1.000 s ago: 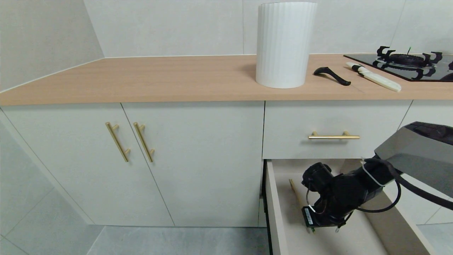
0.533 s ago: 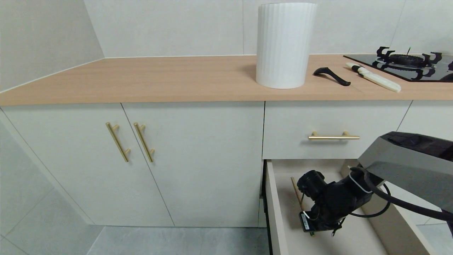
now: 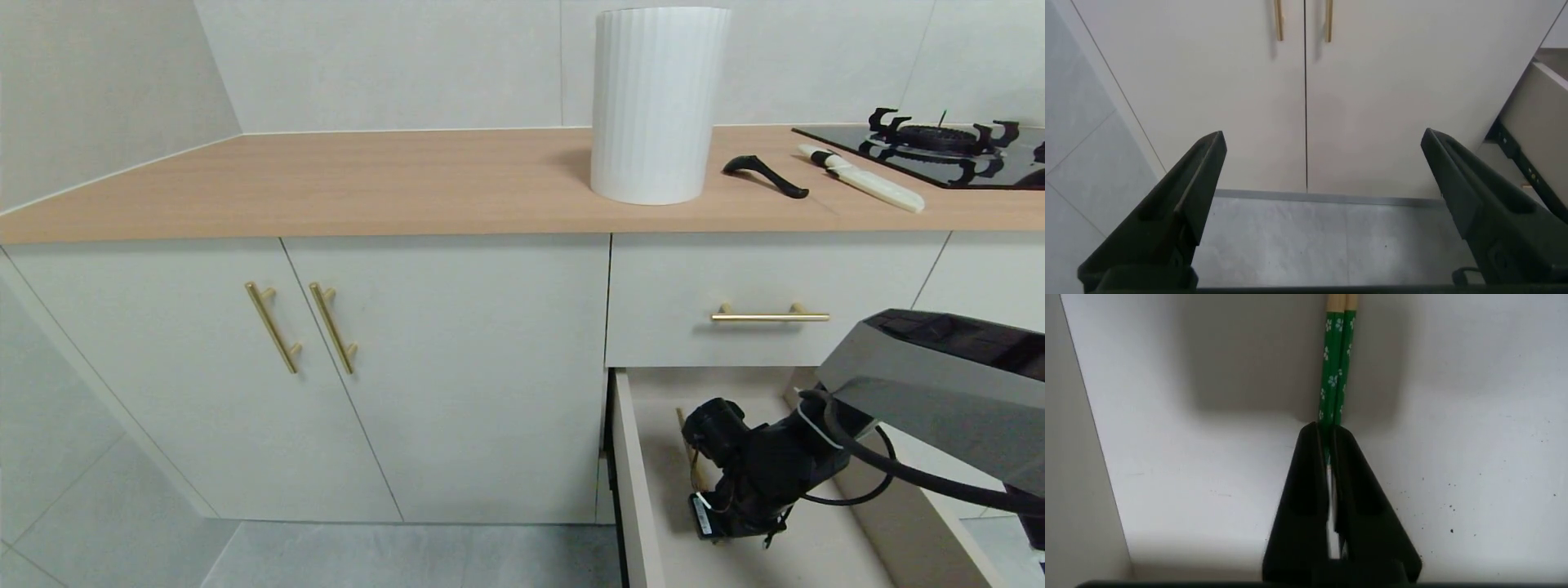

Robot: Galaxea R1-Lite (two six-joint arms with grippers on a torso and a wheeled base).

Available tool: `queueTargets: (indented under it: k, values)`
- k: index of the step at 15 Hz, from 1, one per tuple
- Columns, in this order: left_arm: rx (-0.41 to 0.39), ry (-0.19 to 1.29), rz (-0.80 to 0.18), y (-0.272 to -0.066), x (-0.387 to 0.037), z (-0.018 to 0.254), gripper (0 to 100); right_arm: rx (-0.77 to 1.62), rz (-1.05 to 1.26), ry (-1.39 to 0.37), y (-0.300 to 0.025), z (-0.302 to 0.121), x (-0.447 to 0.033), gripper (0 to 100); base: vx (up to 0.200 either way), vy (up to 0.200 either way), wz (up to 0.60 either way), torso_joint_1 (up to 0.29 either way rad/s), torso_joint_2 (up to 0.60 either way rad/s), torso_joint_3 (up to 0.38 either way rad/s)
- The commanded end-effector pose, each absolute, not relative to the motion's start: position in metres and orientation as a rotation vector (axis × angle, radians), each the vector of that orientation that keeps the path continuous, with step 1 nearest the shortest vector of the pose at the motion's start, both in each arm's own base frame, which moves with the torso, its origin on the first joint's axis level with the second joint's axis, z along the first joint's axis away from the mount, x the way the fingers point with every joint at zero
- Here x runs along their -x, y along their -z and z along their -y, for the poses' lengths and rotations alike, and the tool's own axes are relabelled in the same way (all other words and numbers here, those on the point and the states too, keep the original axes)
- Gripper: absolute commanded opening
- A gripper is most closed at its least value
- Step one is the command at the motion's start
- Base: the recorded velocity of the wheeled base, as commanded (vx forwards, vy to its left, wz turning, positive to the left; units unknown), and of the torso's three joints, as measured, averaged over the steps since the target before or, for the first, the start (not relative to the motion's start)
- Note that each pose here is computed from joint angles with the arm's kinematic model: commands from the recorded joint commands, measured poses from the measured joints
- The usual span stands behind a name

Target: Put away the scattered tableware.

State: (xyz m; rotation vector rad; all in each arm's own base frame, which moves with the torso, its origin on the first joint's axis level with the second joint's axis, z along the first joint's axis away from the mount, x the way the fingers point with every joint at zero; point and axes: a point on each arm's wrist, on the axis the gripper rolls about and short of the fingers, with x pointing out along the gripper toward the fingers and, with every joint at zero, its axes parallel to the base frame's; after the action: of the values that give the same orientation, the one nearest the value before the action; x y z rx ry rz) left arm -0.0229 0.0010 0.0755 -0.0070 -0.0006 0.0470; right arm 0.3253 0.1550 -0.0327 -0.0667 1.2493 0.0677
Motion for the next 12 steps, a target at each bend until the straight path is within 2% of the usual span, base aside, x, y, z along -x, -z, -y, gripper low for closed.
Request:
queueTargets:
  k: [1,6,10,12]
  values:
    - [0.008,-0.048,0.000,-0.075,0.023,-0.001,100,0.067,-1.251,-0.068,0.033,-0.156,-0.325,100,0.000,0.000,0.00,0.000,0.00,0.000]
    - [0.008,-0.048,0.000,-0.075,0.023,-0.001,100,0.064,-1.242,-0.070,0.029,-0.155,-0.324,100,0.000,0.000,0.00,0.000,0.00,0.000]
    - [0.008,-0.048,0.000,-0.075,0.023,-0.001,100,-0.034,-1.066,-0.108,-0.061,-0.145,-0.305,100,0.000,0.000,0.00,0.000,0.00,0.000]
    - [0.008,-0.048,0.000,-0.075,0.023,-0.001,100,-0.058,-0.984,-0.134,-0.095,-0.139,-0.291,100,0.000,0.000,0.00,0.000,0.00,0.000]
